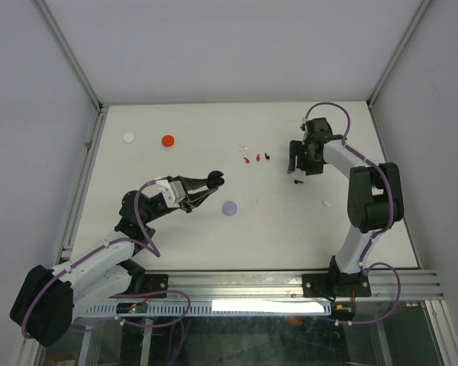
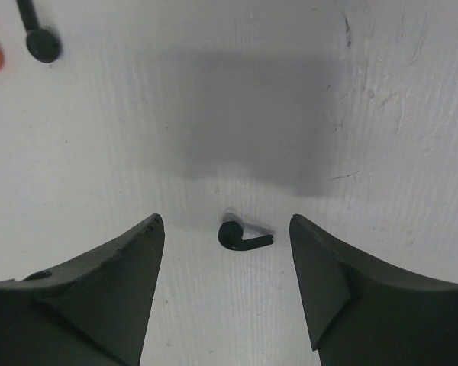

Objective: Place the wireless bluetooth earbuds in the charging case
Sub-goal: Pick up the earbud from the center of the board.

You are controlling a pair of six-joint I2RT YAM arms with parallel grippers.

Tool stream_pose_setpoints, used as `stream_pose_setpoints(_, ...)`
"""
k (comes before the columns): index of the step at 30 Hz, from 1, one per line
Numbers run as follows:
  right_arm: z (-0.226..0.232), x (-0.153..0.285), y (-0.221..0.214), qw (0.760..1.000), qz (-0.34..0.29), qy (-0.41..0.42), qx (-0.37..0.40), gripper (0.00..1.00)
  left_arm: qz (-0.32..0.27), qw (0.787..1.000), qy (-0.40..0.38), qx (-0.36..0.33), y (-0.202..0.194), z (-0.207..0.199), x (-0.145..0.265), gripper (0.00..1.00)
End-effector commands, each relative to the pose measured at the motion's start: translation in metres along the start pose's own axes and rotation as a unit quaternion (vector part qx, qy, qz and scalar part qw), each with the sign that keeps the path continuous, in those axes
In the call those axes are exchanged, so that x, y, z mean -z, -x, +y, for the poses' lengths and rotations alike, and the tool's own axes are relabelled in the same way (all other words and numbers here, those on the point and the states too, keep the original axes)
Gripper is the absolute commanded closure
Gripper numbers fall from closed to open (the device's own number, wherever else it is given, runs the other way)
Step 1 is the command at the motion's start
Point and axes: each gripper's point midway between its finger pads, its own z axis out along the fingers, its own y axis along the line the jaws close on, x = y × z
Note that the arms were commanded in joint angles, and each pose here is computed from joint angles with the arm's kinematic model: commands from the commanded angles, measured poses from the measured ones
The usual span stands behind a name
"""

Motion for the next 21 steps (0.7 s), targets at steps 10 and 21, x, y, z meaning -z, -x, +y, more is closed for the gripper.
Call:
stream_pose_setpoints(10,0.008,-0.014,-0.002,0.999,0.019,0.034,-0.009,0.28,-0.029,0.999,0.002,-0.034,0.017,0.005,-0.002,1.0)
stream_pose_setpoints(21,0.007,-0.002,-0.034,0.997,0.059,0.032,-0.026,0.28,-0.024,0.999,-0.007,-0.023,0.014,0.002,-0.004,1.0)
